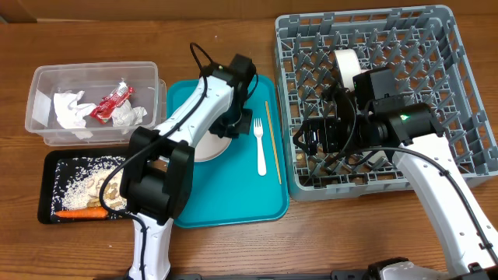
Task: Sort waste into correct bins and load items into the dishwasher
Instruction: 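Grasp the white plate rim with the left gripper and tilt it up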
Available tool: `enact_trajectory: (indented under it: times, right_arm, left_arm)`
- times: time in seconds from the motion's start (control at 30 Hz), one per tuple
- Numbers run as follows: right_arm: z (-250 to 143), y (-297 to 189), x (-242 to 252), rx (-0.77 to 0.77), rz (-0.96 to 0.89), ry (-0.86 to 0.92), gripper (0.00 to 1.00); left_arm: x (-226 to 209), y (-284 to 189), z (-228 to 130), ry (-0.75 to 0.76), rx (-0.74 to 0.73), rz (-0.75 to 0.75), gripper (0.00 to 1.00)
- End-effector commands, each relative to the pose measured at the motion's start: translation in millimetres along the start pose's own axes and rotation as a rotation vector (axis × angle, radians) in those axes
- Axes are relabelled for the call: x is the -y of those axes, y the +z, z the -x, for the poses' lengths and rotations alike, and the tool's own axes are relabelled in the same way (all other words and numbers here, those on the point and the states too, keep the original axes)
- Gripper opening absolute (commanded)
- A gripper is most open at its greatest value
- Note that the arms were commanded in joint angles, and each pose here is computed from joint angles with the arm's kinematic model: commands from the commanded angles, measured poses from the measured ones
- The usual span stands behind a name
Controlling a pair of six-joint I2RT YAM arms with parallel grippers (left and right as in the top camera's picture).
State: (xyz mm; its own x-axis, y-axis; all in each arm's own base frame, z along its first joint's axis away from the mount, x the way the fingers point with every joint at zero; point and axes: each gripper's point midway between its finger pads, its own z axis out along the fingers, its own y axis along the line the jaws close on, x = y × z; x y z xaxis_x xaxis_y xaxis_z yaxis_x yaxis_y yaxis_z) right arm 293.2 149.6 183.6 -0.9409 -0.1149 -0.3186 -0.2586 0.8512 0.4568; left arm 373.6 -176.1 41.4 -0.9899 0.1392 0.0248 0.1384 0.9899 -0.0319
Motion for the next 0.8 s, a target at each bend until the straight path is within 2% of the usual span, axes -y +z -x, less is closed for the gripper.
enact_trajectory:
  times: [0.0,0.3,0.37,0.57,0.77]
  right_arm:
    - [0,2,1,-0.003,-0.007,-0.011,1.00]
    - [0,2,1,-0.003,-0.007,-0.010,1.00]
    - [0,2,1,-0.003,-0.007,-0.010,1.00]
    - [0,2,1,-0.003,-0.007,-0.010,1.00]
    - [1,2,7,0.002,-0.044,-0.010,1.00]
  left_arm:
    - [3,-26,17,0.006,0.051,-0.018,0.04]
    - [10,-98,32,0.014,0.158,-0.061,0.04]
    - [17,-113,32,0.028,0.169,-0.099,0.04]
    - [52,-161,26,0.200,0.212,-0.303,0.04]
    - [43,-188,30,0.206,0.283,-0.257,0.04]
